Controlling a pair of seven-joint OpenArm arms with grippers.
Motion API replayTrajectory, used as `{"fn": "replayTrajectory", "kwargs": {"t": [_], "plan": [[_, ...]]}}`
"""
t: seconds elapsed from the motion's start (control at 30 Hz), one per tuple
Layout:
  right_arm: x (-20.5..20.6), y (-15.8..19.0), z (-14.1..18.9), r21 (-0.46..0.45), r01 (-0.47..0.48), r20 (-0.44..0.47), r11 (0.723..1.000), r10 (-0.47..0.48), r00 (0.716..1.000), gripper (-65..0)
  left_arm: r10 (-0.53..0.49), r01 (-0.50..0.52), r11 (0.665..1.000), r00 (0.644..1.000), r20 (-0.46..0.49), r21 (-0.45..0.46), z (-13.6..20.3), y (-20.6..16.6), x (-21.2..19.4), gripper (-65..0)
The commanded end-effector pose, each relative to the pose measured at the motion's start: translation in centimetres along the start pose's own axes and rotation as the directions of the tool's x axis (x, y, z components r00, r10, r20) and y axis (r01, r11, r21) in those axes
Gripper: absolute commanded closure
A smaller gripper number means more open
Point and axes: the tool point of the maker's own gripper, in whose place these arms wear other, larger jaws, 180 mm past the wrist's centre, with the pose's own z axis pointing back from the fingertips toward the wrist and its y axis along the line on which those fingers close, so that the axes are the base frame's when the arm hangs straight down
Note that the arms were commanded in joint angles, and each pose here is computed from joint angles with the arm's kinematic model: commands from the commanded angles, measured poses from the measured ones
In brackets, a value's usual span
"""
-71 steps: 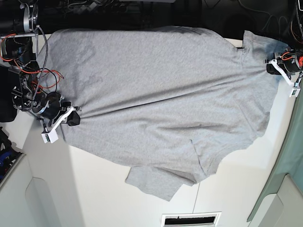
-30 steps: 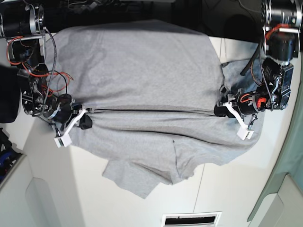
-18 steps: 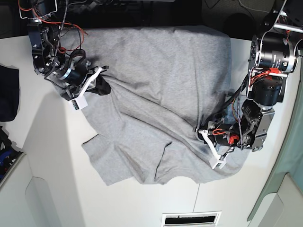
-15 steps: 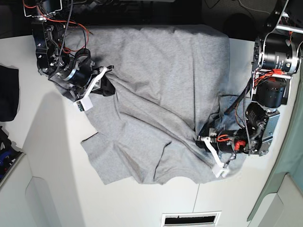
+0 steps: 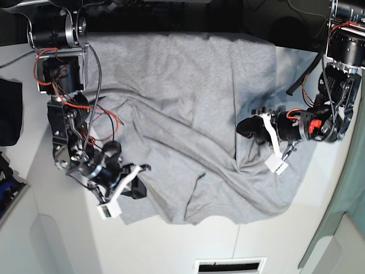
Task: Layout the t-shirt on the table in an organized manner, then fold the t-shirt properly
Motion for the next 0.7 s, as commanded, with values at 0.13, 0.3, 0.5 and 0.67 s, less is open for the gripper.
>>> {"fn": "replayTrajectory", "kwargs": {"t": [0.13,0.3,0.5,0.67], "plan": [[-0.9,-0.2,-2.8,-0.004,-0.035,-0.058,0.999,0.035,0.998,0.0,0.042,-0.045,0.996,0.999,-0.027,-0.081,-1.2,-3.5,-4.4,-4.3],[-5.3,0.6,-3.4,0.017,-0.129,-0.206,0.992,0.130,0.970,0.0,0.086,-0.076,0.995,0.986,-0.146,0.068,-1.7,-1.5,-8.7,-4.3],[-7.4,-3.7,-0.9,-0.047,-0.091,-0.236,0.995,0.077,0.969,0.0,0.121,-0.080,0.958,0.983,-0.135,0.277,-1.4,5.1,-6.5,-4.3],[-10.7,-6.3,1.8,-0.093,-0.001,-0.268,0.996,-0.024,0.963,0.0,0.197,-0.138,0.915,0.973,-0.123,0.379,-0.8,10.8,-4.2,-4.3]]}}
